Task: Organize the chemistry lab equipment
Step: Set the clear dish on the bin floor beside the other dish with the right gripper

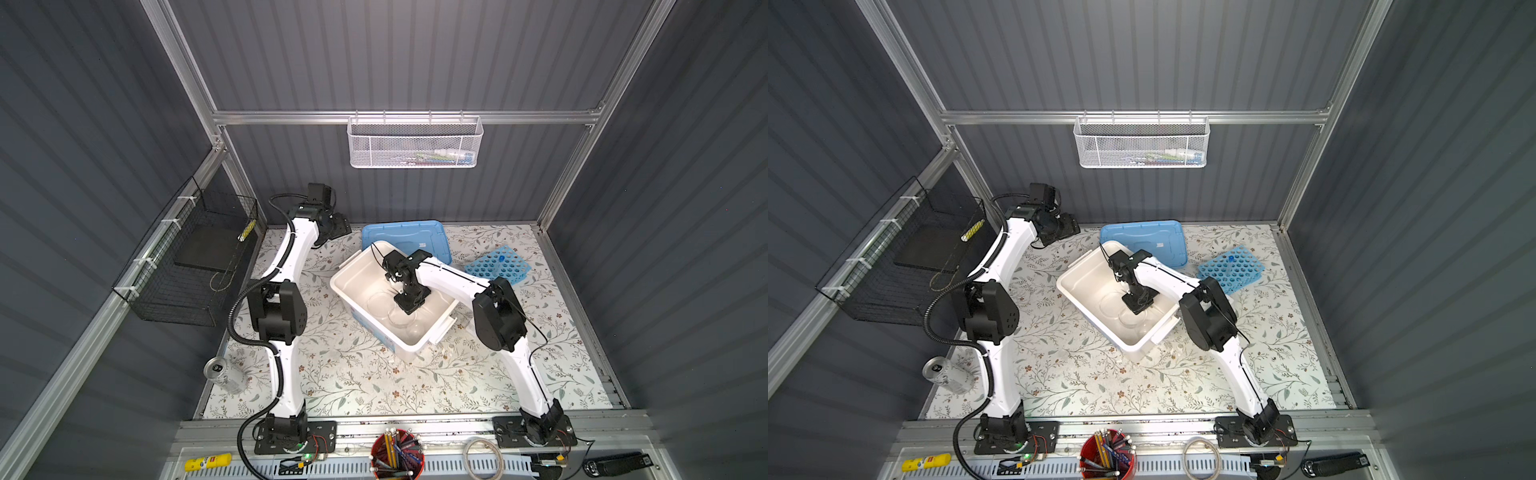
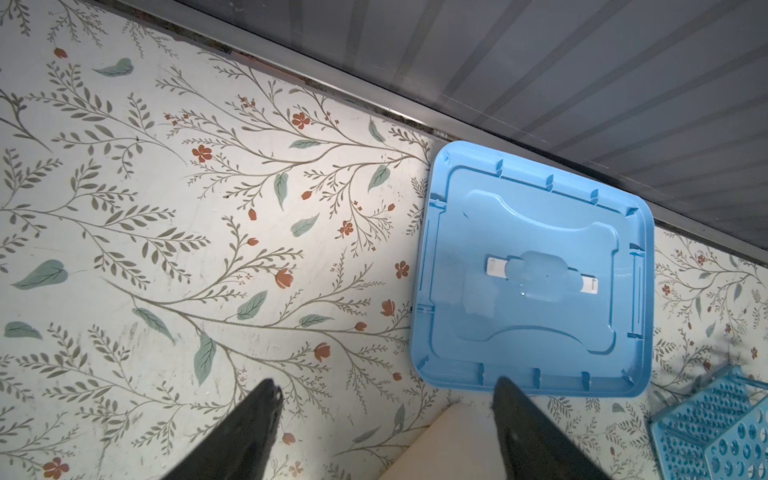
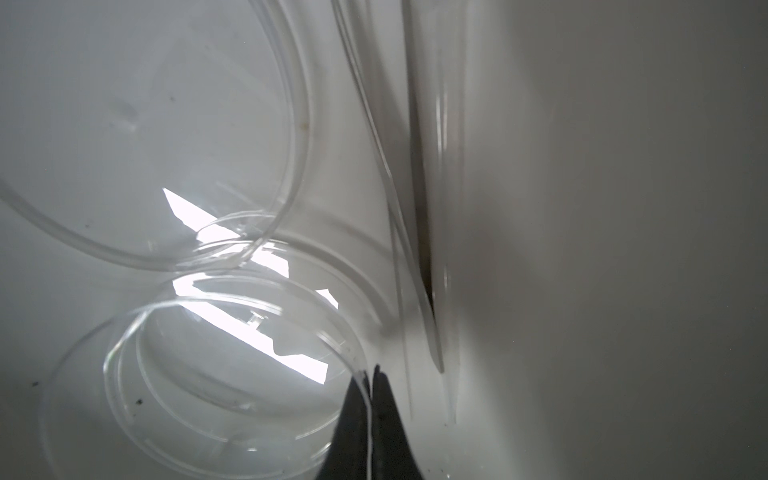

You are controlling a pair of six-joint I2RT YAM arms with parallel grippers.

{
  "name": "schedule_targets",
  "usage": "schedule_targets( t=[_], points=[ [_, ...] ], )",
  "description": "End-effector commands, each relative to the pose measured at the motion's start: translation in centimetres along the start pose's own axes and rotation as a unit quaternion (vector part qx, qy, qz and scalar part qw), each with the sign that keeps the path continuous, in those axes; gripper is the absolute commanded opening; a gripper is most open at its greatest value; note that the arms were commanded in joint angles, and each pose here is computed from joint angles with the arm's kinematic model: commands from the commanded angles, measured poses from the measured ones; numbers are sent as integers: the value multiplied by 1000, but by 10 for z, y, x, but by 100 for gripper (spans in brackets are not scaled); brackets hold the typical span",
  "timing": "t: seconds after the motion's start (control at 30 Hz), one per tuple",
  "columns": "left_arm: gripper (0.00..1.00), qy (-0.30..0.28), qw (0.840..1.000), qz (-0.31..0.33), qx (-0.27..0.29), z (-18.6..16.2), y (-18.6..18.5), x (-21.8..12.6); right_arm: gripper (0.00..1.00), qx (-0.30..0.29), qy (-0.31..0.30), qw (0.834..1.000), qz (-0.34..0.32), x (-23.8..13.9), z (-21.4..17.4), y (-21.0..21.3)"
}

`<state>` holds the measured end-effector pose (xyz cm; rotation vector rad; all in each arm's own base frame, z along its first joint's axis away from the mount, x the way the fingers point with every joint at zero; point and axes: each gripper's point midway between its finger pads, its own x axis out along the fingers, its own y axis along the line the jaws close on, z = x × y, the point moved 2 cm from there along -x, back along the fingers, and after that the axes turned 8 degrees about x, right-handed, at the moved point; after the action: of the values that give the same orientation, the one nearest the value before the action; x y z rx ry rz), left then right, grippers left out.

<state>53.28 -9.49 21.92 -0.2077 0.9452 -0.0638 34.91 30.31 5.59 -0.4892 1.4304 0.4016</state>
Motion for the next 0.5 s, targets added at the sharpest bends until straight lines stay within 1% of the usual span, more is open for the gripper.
schedule_targets(
  t=[0.0,0.47],
  points=[
    [82,8,1000,-9,9,-4,-3,0,0,7,3,1000,-1,-3,-2,-1],
    [82,12,1000,-6,10,-6,-2,2,0,4,11,1000,6,3,-3,1]
  ],
)
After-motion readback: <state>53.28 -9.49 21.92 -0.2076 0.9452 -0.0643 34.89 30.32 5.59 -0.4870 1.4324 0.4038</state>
